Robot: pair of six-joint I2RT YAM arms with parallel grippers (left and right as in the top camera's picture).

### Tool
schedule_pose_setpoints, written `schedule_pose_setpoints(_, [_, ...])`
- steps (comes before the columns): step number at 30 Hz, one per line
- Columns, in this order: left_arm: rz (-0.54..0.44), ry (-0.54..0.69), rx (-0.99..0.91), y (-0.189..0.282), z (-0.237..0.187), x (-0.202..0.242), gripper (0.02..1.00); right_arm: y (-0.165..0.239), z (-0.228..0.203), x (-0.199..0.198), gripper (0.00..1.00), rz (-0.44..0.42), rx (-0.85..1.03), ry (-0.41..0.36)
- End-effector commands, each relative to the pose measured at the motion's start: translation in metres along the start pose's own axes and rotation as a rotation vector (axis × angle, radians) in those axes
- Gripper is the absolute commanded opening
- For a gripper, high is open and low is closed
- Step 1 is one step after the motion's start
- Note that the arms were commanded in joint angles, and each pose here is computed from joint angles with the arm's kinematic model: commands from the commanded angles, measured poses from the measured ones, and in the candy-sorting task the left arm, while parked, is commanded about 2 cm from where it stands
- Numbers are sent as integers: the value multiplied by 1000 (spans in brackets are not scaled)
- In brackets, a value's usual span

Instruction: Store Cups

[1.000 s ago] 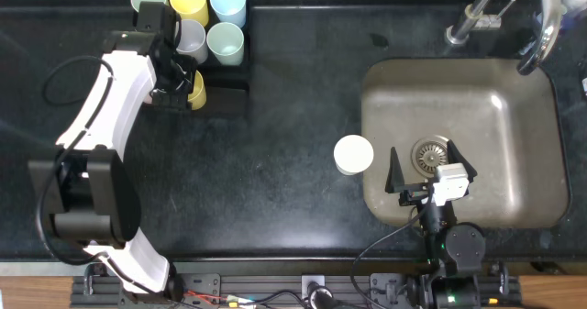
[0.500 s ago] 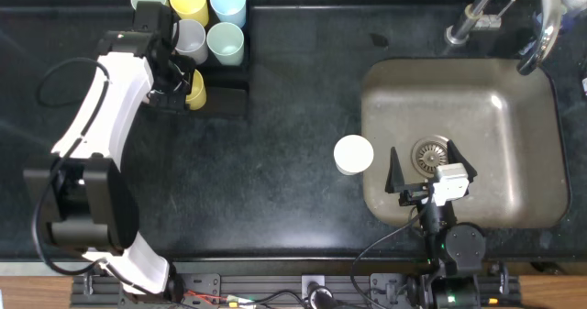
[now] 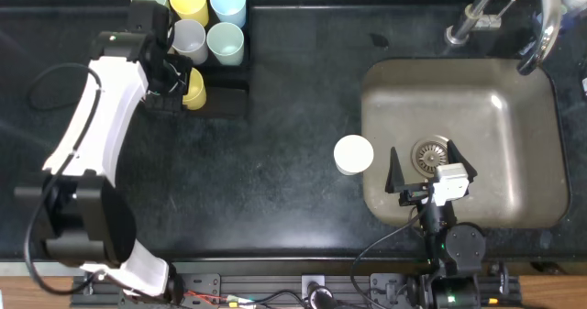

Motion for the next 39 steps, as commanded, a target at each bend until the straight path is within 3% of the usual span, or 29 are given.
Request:
schedule_pose_setpoints(1, [-94,-16,-8,33,0,-3,665,0,-4,0,996,7,3,-3])
schedule_pose_setpoints(7, [-149,-47,-15,53,-5,-2,665,0,-4,0,996,7,3,-3])
schedule_pose_setpoints(12, [-239,-188,-47,86,-16,2,665,0,-4,0,996,7,3,-3])
schedule_pose_setpoints(16, [-368,-479,-147,130,-25,13,665,0,-4,0,996,7,3,-3])
schedule_pose_setpoints(21, [-521,-961,-382,176,-38,40,660,0,-4,0,996,7,3,-3])
schedule_pose_setpoints(24, [-555,-1092,-480,181,-44,68,612,0,-4,0,993,7,3,-3])
schedule_pose_setpoints(26, [-557,-1096,-546,177,-43,91,658,0,-4,0,996,7,3,-3])
schedule_pose_setpoints(27, [-554,-1078,-583,171,-42,103,763,0,-4,0,996,7,3,-3])
schedule_pose_setpoints(28, [-553,-1061,-615,165,-41,114,932,0,-4,0,998,7,3,-3])
schedule_pose_setpoints(29, [-550,-1044,-645,157,-40,125,1000,0,-4,0,993,7,3,-3])
schedule_pose_setpoints(39, [-595,-971,-759,104,-47,196,1000,0,-4,0,996,7,3,-3])
Point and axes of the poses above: each gripper's point midway between its finger pads, its own y axis back along the fingers, its own x axis along the line the jaws close on, z = x × y, the point moved 8 cm from there along y, back along the fingers, and after that the axes turned 14 degrees about -y, right-handed, at the moved point
